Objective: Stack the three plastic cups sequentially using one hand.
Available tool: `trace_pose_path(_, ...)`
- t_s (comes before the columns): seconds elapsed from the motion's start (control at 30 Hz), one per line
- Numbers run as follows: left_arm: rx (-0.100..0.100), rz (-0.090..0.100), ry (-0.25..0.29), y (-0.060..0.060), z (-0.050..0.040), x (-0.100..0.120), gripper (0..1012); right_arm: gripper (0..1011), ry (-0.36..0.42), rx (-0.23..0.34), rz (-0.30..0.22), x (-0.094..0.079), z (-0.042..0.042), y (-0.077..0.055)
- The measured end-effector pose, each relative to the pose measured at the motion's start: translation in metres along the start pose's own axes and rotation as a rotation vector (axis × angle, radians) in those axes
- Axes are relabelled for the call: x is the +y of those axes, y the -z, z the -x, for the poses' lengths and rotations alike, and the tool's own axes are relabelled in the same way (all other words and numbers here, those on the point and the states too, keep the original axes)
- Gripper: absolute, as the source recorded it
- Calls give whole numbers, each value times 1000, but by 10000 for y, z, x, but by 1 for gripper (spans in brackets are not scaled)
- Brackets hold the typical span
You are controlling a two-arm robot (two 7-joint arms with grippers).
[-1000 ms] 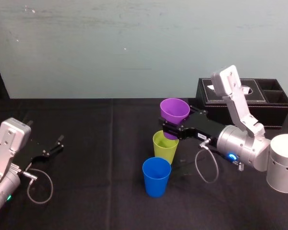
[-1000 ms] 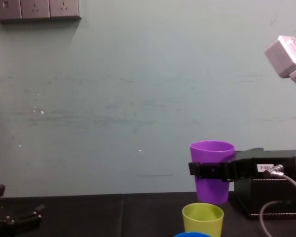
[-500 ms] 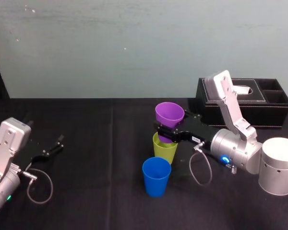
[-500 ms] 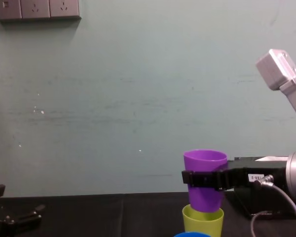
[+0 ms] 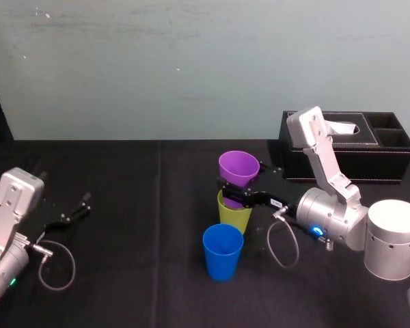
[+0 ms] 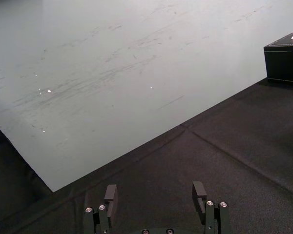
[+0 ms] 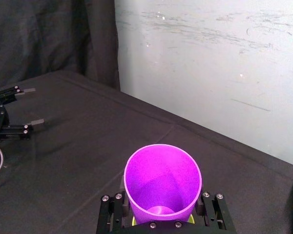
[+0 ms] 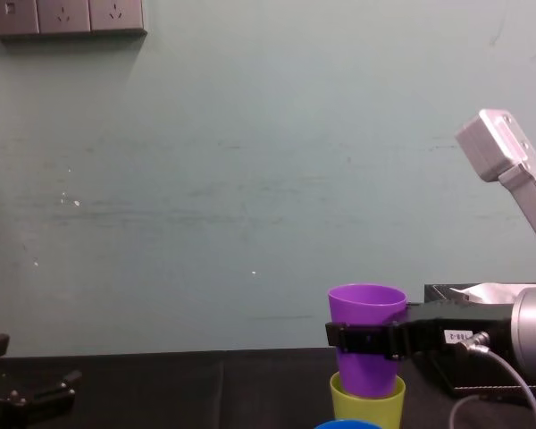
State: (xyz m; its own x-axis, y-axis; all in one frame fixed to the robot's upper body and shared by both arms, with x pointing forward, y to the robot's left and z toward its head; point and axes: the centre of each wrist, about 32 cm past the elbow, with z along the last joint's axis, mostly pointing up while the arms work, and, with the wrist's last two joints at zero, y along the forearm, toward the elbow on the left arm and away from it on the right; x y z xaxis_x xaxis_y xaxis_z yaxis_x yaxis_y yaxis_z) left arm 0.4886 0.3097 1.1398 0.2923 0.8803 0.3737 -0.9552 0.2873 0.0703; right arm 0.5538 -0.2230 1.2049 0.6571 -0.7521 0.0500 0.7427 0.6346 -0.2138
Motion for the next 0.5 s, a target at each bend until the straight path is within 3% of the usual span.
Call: trace_pose_path(0.5,0,0,0,0,0,0,1000,729,2,-9,0,34,-9,79)
